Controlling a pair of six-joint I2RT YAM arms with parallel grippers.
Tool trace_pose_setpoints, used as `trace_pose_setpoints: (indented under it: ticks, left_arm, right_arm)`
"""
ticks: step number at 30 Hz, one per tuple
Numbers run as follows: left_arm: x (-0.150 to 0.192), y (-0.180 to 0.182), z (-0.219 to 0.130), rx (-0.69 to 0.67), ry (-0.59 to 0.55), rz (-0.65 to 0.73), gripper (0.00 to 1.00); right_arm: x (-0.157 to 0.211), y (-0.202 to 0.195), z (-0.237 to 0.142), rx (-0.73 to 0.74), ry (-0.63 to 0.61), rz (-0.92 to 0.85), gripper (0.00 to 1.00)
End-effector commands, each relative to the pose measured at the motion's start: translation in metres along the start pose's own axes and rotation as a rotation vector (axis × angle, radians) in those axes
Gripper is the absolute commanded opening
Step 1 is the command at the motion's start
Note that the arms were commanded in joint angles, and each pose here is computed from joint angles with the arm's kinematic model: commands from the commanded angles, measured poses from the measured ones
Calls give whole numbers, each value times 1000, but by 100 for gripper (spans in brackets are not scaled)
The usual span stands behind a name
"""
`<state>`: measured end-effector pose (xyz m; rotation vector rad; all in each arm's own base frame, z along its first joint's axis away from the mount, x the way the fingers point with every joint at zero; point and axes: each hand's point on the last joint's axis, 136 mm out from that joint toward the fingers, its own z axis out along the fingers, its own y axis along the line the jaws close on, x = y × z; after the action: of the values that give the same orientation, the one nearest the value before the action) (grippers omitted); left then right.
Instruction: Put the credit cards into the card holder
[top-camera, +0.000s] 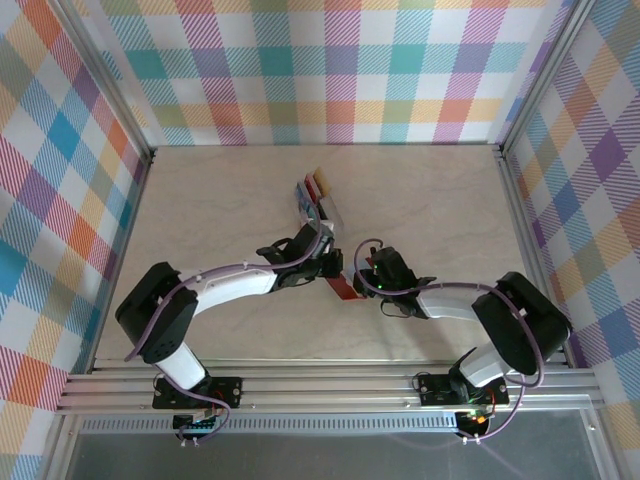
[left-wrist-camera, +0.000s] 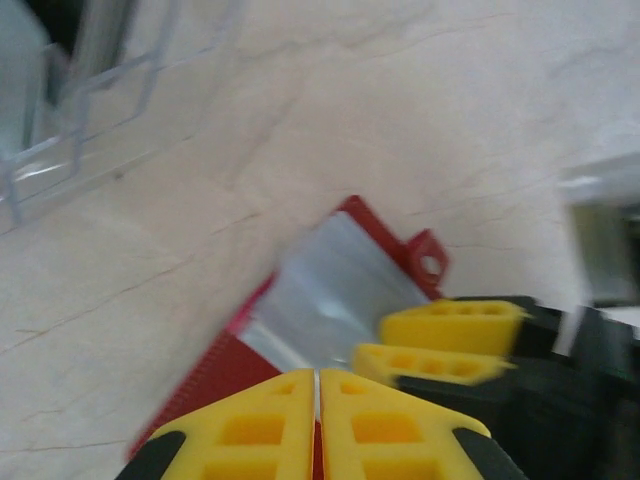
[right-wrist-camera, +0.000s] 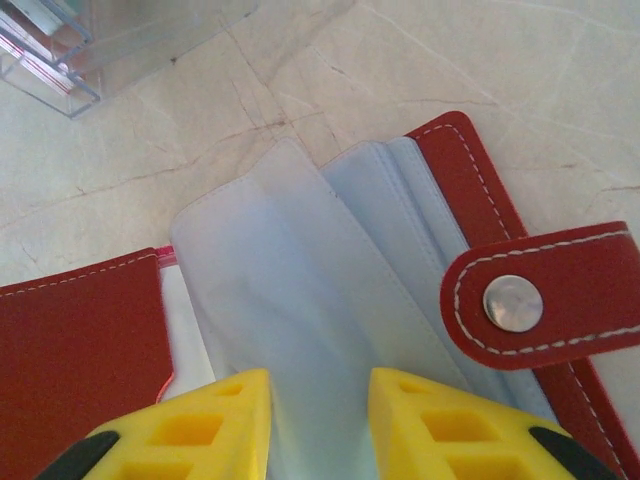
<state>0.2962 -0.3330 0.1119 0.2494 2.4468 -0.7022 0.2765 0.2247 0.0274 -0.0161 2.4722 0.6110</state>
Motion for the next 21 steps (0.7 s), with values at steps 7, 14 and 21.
trace_pose_setpoints:
  ticks: [7,14,21]
  left_arm:
    - [49,-8,11,-29,94,68,10]
    - [78,31,20,-127,122,61,10]
    - [87,59,29,-201,138,58,10]
  right_arm:
    - [43,-32,12,97,118,53,31]
    - [37,-31,2,109,76,49,33]
    - [35,-22,-9,124,66,-17,42]
